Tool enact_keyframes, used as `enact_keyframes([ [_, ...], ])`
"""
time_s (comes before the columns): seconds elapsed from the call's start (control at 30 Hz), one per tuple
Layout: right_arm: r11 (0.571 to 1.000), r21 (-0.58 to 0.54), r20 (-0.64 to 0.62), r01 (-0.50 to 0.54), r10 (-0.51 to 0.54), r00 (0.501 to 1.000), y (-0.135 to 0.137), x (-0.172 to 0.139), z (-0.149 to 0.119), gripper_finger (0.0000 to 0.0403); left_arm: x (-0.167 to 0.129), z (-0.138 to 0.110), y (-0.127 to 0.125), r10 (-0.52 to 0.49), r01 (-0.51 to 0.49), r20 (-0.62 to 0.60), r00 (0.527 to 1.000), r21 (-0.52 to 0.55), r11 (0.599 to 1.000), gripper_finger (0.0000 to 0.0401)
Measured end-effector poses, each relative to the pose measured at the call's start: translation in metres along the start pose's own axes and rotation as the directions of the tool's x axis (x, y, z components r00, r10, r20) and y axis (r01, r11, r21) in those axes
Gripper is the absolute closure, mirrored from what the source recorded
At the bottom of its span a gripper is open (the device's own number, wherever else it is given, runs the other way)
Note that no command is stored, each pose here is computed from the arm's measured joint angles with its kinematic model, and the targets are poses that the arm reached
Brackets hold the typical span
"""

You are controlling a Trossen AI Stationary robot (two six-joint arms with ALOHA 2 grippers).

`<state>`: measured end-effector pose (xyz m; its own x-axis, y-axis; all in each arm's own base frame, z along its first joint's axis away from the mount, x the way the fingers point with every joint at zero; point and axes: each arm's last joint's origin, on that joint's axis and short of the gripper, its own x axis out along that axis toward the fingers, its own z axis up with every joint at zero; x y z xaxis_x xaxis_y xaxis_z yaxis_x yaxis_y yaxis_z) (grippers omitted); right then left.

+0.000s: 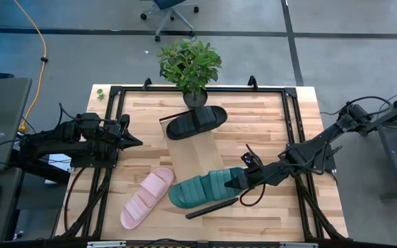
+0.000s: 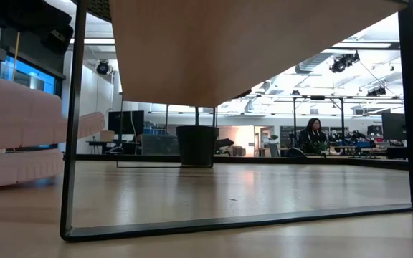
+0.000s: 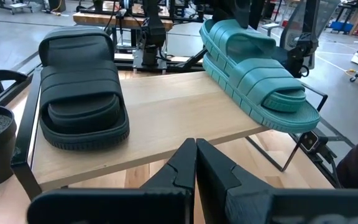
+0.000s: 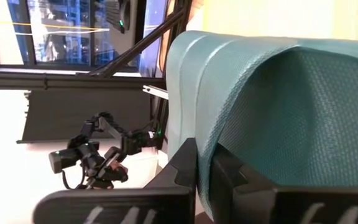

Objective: Pick and place slides into the shelf
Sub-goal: Put the green slides on the shelf

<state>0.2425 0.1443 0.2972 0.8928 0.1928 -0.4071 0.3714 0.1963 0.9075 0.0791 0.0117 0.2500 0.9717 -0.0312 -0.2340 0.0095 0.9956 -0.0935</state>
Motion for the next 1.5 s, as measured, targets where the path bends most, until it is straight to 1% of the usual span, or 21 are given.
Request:
enact_keyframes([
  [0.3,1.000,0.005,0.009,0.025,-0.025,1.000,-0.002,0.000,0.002,0.0401,0.000,0.000,0.000,0.000,0.000,0.000,1.000,0.001,1.000,0.0400],
  [0.57,0.999,0.010,-0.015,0.032,-0.032,0.999,-0.003,0.002,0.005,0.0398,0.000,0.000,0.000,0.000,0.000,0.000,1.000,0.001,1.000,0.0400],
  [0.77,0.999,0.017,-0.015,0.036,-0.035,0.999,-0.003,0.003,0.009,0.0377,0.000,0.000,0.000,0.000,0.000,0.000,1.000,0.001,1.000,0.0400],
  [0.97,0.997,0.033,-0.015,0.065,-0.065,0.998,-0.006,0.003,0.009,0.0341,0.000,0.000,0.000,0.001,-0.001,0.000,1.000,0.001,1.000,0.0400],
  [1.1,0.997,0.032,-0.010,0.065,-0.065,0.998,-0.006,0.003,0.009,0.0321,0.000,0.000,0.000,0.001,-0.001,0.000,1.000,0.000,1.000,0.0400],
  [1.37,0.997,0.032,-0.006,0.064,-0.064,0.998,-0.006,0.003,0.010,0.0315,0.000,0.000,0.000,0.000,0.000,0.000,1.000,0.000,1.000,0.0400],
  [1.5,0.997,0.028,0.031,0.067,-0.068,0.997,-0.005,-0.003,0.013,0.0315,0.000,0.000,0.000,0.001,-0.001,0.000,1.000,0.000,1.000,0.0400],
])
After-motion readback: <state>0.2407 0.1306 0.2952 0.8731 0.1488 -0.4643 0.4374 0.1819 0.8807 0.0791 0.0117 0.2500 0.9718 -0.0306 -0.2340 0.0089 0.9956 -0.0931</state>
